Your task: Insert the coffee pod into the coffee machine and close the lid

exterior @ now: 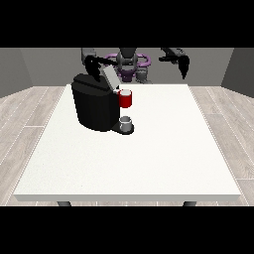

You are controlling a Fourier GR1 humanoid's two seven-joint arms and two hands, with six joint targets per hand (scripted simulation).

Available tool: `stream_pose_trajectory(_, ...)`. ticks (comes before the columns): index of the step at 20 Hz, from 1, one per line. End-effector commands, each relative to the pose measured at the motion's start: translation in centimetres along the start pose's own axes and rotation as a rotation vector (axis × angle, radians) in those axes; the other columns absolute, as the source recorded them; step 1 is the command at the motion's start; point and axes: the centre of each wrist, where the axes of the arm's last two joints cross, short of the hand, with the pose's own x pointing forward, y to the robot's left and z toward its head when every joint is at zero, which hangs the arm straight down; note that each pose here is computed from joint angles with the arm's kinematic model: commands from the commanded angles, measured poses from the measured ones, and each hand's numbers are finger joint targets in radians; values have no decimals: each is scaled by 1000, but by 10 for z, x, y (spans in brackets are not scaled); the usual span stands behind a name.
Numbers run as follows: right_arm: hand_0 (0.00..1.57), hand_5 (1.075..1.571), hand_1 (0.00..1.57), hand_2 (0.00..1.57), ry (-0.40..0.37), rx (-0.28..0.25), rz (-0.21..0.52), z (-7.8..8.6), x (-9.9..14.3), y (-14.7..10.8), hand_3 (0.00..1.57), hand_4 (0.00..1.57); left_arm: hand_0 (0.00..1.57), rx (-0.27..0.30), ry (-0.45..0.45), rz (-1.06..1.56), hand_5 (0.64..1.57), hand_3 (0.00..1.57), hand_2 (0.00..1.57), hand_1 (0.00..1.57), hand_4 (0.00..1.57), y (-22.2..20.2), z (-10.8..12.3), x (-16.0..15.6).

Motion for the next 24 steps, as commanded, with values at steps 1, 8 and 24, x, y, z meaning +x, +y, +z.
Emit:
stream_pose_trajectory(1, 0, 1571, 0, 0, -23, -7, -1, -17, 14, 23, 0, 0, 0, 19, -11, -10, 1571, 0, 0, 0, 0, -8, -4, -3)
stream_pose_trajectory(8, 0, 1571, 0, 0, -80, 45, 5, -29, 26, -5, 0, 0, 0, 17, -39, -47, 1571, 0, 0, 0, 0, 14, -9, 14)
stream_pose_trajectory(24, 0, 1571, 0, 0, -116, 109, 126, -51, 55, 52, 0, 215, 0, 42, -41, -23, 1571, 0, 0, 0, 121, 27, -6, 0)
